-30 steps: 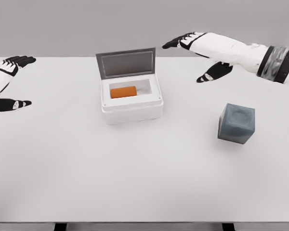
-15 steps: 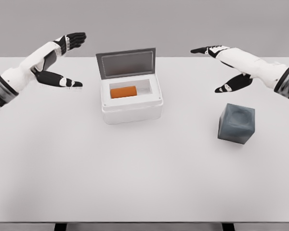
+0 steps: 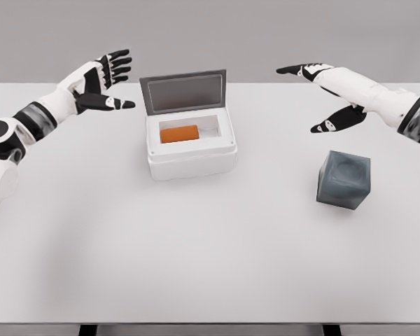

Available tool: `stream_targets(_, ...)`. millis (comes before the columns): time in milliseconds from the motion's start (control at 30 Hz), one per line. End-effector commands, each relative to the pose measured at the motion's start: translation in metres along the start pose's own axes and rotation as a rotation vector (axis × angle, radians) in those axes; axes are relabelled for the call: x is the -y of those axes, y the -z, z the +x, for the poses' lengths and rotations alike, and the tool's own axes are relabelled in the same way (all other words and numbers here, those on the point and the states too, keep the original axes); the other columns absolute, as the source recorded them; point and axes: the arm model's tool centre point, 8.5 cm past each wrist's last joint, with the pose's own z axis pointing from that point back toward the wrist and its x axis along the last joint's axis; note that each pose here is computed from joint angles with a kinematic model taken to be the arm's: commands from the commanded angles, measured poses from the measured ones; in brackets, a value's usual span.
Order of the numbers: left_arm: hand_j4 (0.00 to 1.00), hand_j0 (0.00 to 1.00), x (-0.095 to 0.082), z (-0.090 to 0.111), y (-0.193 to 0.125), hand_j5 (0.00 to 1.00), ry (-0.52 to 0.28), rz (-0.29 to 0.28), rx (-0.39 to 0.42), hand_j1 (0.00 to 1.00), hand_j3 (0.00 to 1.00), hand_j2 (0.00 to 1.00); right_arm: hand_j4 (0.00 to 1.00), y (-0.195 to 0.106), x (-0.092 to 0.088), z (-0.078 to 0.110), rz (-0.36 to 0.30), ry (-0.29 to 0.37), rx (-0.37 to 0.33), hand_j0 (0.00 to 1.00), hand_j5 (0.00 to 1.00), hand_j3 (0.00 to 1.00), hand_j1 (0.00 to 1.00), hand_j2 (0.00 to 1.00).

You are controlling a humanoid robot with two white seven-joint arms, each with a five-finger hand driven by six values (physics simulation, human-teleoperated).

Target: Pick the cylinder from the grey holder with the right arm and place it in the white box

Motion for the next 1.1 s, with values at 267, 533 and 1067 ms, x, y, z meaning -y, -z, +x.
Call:
stream_targets(267,1.00,1.00,0.013,-0.015,0.012,1.00,0.066,-0.013,-0.046,1.00,1.00,1.00,1.00,0.000,0.002,0.000,-0.004,0.006,-0.003,1.00,1.00,1.00,1.00,1.00)
stream_targets(533,1.00,1.00,0.022,-0.004,0.012,1.00,0.106,-0.045,0.032,1.00,1.00,1.00,1.00,-0.002,0.005,0.000,-0.014,0.004,-0.006,1.00,1.00,1.00,1.00,1.00)
stream_targets(1067,1.00,1.00,0.035,0.009,0.000,1.00,0.143,-0.090,0.095,1.00,1.00,1.00,1.00,-0.001,0.005,0.000,-0.015,0.008,-0.009,1.00,1.00,1.00,1.00,1.00)
